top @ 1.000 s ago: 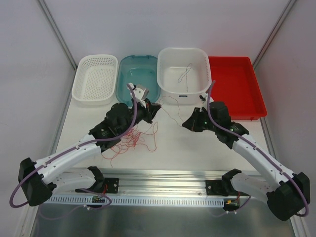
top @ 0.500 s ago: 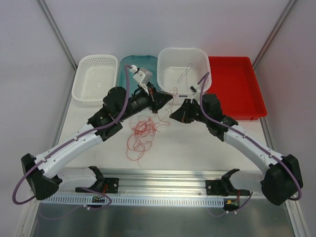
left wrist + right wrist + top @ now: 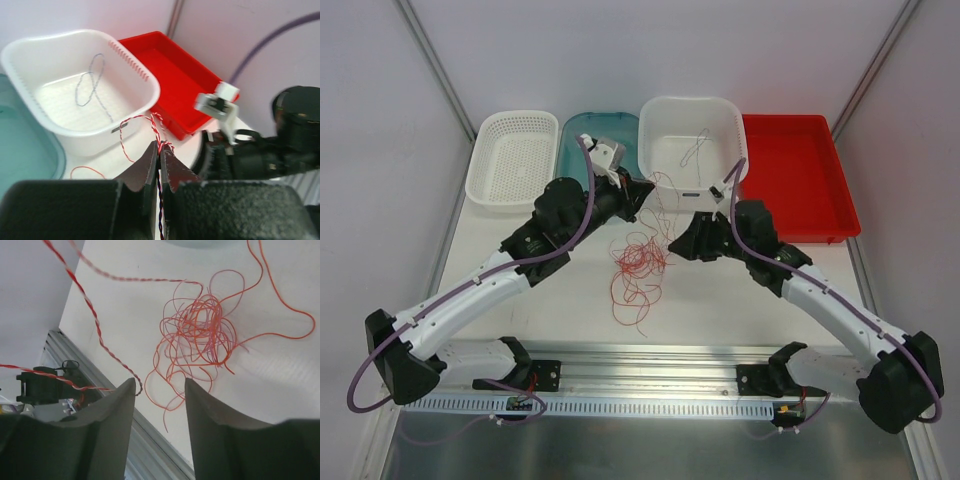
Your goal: Untangle the cables
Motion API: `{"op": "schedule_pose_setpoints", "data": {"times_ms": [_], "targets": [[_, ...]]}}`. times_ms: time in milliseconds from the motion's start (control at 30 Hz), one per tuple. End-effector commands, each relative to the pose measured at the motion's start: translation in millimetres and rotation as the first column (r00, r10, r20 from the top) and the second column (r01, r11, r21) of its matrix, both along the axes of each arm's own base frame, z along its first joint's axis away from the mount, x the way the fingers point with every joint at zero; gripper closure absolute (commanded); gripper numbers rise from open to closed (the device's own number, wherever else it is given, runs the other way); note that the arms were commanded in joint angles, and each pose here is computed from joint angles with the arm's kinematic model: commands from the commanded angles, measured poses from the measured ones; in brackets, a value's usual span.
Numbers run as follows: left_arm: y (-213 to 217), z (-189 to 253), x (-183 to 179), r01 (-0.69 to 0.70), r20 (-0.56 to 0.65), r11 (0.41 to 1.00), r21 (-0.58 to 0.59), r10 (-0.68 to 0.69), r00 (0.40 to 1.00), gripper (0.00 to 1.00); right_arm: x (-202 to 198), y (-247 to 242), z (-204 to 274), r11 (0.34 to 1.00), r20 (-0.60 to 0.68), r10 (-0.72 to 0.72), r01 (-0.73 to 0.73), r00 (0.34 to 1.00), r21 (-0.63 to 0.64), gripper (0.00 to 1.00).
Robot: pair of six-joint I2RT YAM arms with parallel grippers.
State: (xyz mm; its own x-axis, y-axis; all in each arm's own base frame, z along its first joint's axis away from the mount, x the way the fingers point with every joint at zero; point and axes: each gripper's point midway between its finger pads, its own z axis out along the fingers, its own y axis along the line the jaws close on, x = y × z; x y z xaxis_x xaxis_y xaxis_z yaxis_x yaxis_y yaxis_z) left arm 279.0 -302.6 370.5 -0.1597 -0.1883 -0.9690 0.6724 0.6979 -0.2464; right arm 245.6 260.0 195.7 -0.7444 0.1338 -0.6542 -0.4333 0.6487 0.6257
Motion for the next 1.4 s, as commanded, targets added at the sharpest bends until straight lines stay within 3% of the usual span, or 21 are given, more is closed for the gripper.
{"op": "schedule_pose_setpoints", "data": {"times_ms": [0,300,467,600,933,1100,1367], "targets": [[25.2,18.0,9.6,-0.121,0.071,0.993,-0.003,0.120,0.990,1.00,-9.2,-22.8,1.3,0.995,0.078,-0.010,0.017,0.997,-0.097,0.51],[45.1,-2.0,24.7,-0.246,0.074,0.963,0.109,0.239,0.968,1.00,-19.2,-44.4,11.3,0.995,0.214,-0.077,0.088,0.974,-0.043,0.26],[52.4,-10.9,28.3,-0.283,0.073,0.948,0.144,0.275,0.959,1.00,-18.4,-61.2,15.1,0.985,0.272,-0.162,0.171,0.949,-0.012,0.25],[51.9,-24.5,30.1,-0.286,0.051,0.943,0.170,0.282,0.958,1.00,-20.0,-75.0,48.9,0.971,0.344,-0.236,0.228,0.909,0.066,0.22],[39.3,-49.6,29.7,-0.243,-0.017,0.953,0.184,0.250,0.968,1.00,-26.0,-75.7,108.8,0.969,0.410,-0.245,0.204,0.878,0.143,0.19],[41.5,-34.6,25.1,-0.238,-0.006,0.960,0.146,0.241,0.970,1.00,-2.4,-73.3,67.0,0.964,0.365,-0.261,0.259,0.894,0.055,0.19],[52.2,-12.8,14.8,-0.240,0.015,0.965,0.105,0.240,0.971,1.00,29.8,-25.0,-18.8,0.987,0.157,-0.159,0.158,0.975,0.023,0.25]]}}
